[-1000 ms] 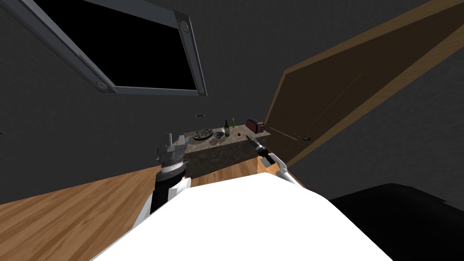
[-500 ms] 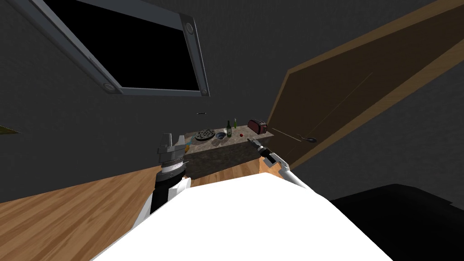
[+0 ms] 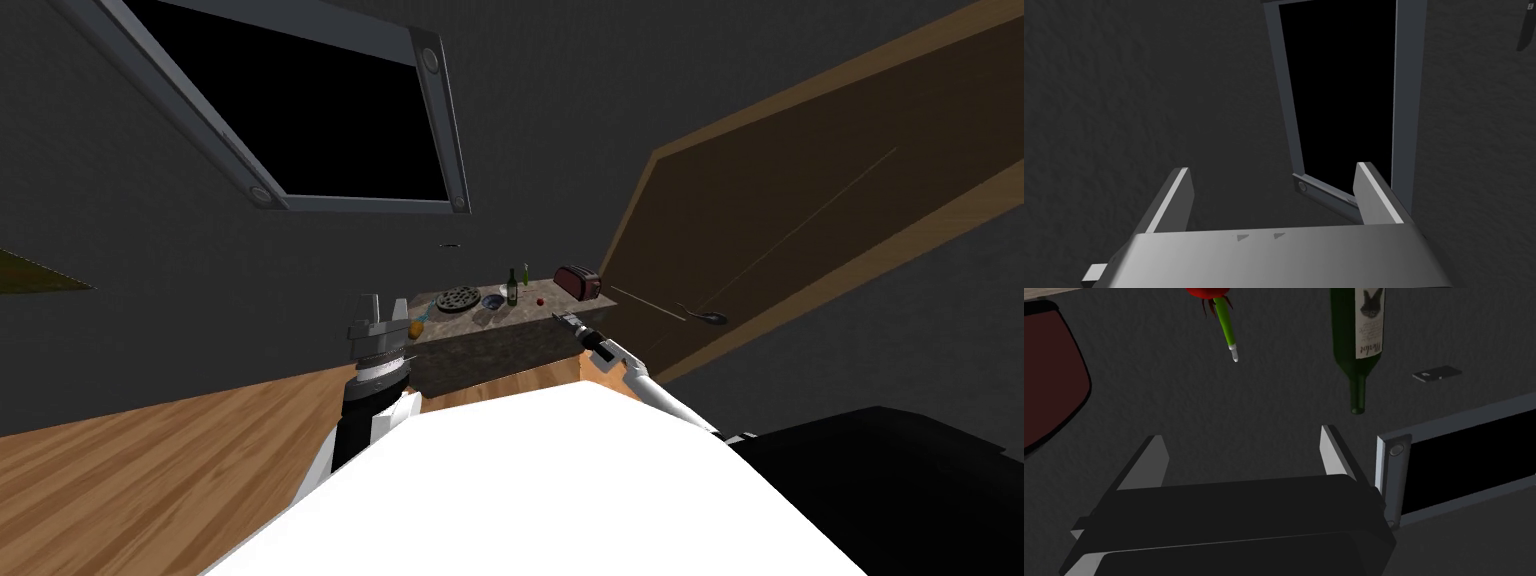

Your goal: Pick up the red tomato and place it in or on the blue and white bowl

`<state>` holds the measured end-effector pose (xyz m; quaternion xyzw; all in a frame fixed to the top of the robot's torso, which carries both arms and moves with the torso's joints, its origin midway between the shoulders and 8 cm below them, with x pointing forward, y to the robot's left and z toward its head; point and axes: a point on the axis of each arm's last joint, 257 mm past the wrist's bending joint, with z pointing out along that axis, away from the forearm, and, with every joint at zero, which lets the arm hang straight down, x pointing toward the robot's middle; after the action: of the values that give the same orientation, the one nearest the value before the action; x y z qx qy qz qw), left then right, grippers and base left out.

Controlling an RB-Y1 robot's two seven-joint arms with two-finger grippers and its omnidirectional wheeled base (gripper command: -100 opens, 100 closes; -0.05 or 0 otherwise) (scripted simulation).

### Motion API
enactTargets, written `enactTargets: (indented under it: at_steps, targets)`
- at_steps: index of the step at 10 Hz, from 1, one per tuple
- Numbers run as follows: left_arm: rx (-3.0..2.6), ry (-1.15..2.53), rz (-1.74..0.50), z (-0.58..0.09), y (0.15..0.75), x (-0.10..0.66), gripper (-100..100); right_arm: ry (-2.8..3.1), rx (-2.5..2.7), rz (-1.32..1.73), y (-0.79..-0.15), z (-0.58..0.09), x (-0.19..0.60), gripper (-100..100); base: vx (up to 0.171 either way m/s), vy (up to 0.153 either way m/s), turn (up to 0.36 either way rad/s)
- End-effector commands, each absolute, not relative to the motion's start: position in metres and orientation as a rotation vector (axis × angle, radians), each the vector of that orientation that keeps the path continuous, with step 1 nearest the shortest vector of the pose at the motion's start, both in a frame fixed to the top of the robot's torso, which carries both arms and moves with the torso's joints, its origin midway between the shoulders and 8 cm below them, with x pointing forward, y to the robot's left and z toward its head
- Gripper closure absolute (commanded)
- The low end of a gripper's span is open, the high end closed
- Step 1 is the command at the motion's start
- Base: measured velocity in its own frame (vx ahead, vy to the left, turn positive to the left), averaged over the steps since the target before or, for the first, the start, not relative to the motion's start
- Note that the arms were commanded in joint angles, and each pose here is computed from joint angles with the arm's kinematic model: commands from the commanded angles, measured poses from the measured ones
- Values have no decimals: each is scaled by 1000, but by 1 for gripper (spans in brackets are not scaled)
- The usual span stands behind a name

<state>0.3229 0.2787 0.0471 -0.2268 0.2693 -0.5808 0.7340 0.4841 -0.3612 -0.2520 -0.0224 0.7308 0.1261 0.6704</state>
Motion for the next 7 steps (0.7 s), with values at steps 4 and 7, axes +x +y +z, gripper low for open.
enactTargets:
  at_steps: [4, 7]
  targets:
    - [-499, 592, -1277, 47, 279, 323, 0, 1758, -120, 115, -404, -291, 477, -100, 126, 32, 91]
    - [-499, 592, -1277, 47, 279, 323, 0, 1833, -181, -12, -438, -316, 469, -100, 198, 32, 180]
